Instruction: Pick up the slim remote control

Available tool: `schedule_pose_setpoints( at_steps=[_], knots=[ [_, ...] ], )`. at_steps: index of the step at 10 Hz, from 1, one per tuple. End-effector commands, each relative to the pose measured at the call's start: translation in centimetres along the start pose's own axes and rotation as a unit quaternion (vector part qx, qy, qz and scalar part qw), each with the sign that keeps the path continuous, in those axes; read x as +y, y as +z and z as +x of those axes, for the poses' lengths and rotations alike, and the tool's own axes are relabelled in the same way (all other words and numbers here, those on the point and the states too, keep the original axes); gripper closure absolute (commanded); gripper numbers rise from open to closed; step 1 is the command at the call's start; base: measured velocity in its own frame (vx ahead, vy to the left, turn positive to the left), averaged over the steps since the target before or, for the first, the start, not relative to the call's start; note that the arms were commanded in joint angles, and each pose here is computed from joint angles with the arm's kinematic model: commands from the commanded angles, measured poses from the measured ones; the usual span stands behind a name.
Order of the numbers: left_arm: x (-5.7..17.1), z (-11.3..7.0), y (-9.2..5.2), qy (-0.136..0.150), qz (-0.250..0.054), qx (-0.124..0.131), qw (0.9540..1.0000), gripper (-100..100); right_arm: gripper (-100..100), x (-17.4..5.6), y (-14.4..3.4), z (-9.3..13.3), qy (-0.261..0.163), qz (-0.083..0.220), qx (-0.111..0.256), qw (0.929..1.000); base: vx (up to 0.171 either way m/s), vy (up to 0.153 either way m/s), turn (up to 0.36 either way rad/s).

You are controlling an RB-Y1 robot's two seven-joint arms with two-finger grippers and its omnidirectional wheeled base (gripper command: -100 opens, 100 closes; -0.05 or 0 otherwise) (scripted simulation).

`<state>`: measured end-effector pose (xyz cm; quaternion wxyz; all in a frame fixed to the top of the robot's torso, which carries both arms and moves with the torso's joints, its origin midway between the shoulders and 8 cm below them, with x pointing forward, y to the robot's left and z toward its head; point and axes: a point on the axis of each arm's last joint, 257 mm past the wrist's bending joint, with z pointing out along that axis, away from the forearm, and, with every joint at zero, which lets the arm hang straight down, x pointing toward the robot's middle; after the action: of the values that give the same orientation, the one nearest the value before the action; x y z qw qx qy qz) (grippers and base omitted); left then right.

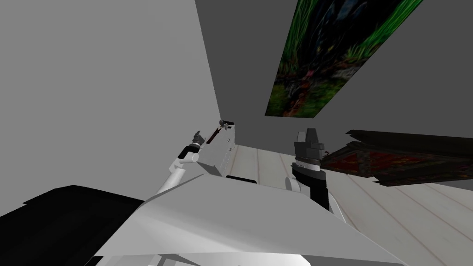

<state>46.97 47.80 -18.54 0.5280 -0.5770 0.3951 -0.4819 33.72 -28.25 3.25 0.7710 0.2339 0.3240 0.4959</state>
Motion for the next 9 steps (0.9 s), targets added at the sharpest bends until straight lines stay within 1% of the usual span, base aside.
schedule_pose_setpoints(
  at_steps=[1, 2, 3, 4, 5, 6, 7, 8, 9],
  knots=[
    [1.7, -1.5, 0.2, -0.005, -0.031, -0.013, 0.9994, -100, 0, 0.0, 0.0, 0.0, 0.000, 0.000, 0.000, 1.0000, 0.082, -0.052, -0.019],
    [2.2, -3.4, 0.7, -0.015, -0.048, -0.025, 0.9984, -100, 0, 0.0, 0.0, 0.0, 0.000, 0.000, 0.000, 1.0000, 0.111, -0.080, -0.033],
    [3.9, -4.2, 0.4, -0.016, -0.072, -0.034, 0.9967, -100, 0, 0.0, 0.0, 0.0, 0.000, 0.000, 0.000, 1.0000, 0.097, -0.061, -0.017],
    [3.9, -4.2, 0.4, -0.016, -0.073, -0.035, 0.9966, -100, 0, 0.0, 0.0, 0.0, 0.000, 0.000, 0.000, 1.0000, 0.044, -0.022, 0.002],
    [4.9, -6.5, 0.5, -0.027, -0.096, -0.053, 0.9936, -100, 0, 0.0, 0.0, 0.0, 0.000, 0.000, 0.000, 1.0000, 0.081, -0.051, -0.046],
    [6.0, -7.0, 0.2, -0.028, -0.115, -0.058, 0.9913, -100, 0, 0.0, 0.0, 0.0, 0.000, 0.000, 0.000, 1.0000, 0.086, -0.055, -0.017],
    [6.1, -8.7, 0.4, -0.040, -0.129, -0.071, 0.9883, -100, 0, 0.0, 0.0, 0.0, 0.000, 0.000, 0.000, 1.0000, 0.127, -0.042, -0.034],
    [7.9, -9.8, -0.2, -0.042, -0.153, -0.083, 0.9839, -100, 0, 0.0, 0.0, 0.0, 0.000, 0.000, 0.000, 1.0000, 0.107, -0.040, -0.020],
    [8.1, -9.9, -0.3, -0.042, -0.155, -0.084, 0.9834, -100, 0, 0.0, 0.0, 0.0, 0.000, 0.000, 0.000, 1.0000, 0.037, -0.028, 0.003]
  ],
)
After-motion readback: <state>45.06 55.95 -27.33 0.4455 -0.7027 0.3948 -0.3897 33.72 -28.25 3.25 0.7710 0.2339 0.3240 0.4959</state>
